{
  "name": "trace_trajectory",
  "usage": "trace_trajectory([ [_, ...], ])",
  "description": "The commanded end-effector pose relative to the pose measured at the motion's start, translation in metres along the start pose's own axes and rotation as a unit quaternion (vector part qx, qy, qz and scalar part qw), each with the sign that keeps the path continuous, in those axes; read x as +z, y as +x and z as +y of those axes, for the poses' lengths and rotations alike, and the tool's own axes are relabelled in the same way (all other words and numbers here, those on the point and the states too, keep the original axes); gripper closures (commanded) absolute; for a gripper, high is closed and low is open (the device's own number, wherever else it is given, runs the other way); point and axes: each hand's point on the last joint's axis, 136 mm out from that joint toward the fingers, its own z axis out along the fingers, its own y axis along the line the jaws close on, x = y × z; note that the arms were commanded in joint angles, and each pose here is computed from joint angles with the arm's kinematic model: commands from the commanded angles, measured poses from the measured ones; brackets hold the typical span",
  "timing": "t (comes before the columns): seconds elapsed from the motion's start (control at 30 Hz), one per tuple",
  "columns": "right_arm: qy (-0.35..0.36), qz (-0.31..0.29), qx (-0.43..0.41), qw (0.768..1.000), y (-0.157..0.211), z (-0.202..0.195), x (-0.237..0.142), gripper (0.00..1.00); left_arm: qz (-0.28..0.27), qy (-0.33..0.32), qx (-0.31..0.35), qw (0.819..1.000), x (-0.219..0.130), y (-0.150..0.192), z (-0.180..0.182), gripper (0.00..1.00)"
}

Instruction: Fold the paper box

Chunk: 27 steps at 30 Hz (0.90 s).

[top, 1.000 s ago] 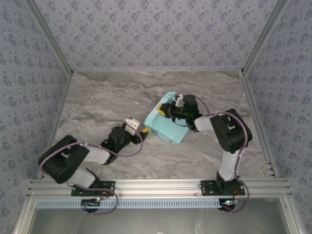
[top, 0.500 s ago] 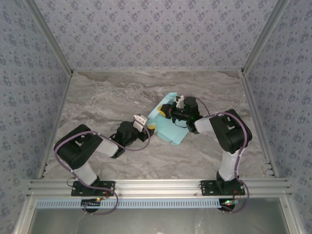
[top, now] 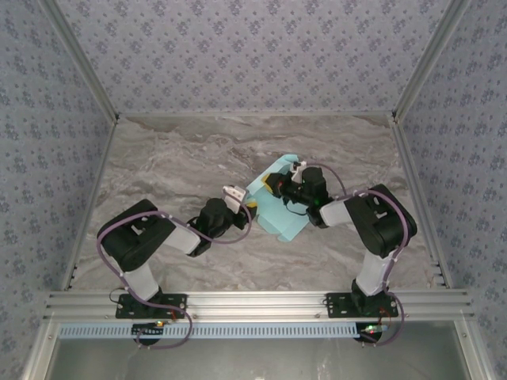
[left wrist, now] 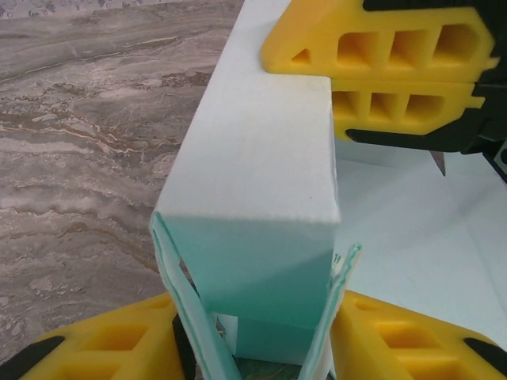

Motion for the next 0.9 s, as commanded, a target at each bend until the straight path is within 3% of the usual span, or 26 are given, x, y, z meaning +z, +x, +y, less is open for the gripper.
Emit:
trace_trajectory([
  [0.0, 0.010, -0.028, -0.016, 0.999, -0.001, -0.005, -0.003, 1.00, -0.025, 0.018, -0.018, 0.999, 0.006, -0.016, -0.011, 0.55],
  [0.37, 0.002, -0.048, -0.006, 0.999, -0.001, -0.004, 0.001, 1.00, -0.014, 0.047, -0.068, 0.996, 0.004, -0.013, -0.024, 0.49],
  [0.57, -0.036, -0.068, 0.001, 0.997, -0.013, 0.020, 0.006, 1.00, -0.013, 0.025, -0.057, 0.998, -0.008, -0.019, -0.017, 0.44],
  [0.87, -0.088, -0.070, 0.028, 0.993, -0.024, 0.033, 0.026, 1.00, -0.007, -0.003, -0.061, 0.998, -0.006, -0.011, 0.009, 0.48],
])
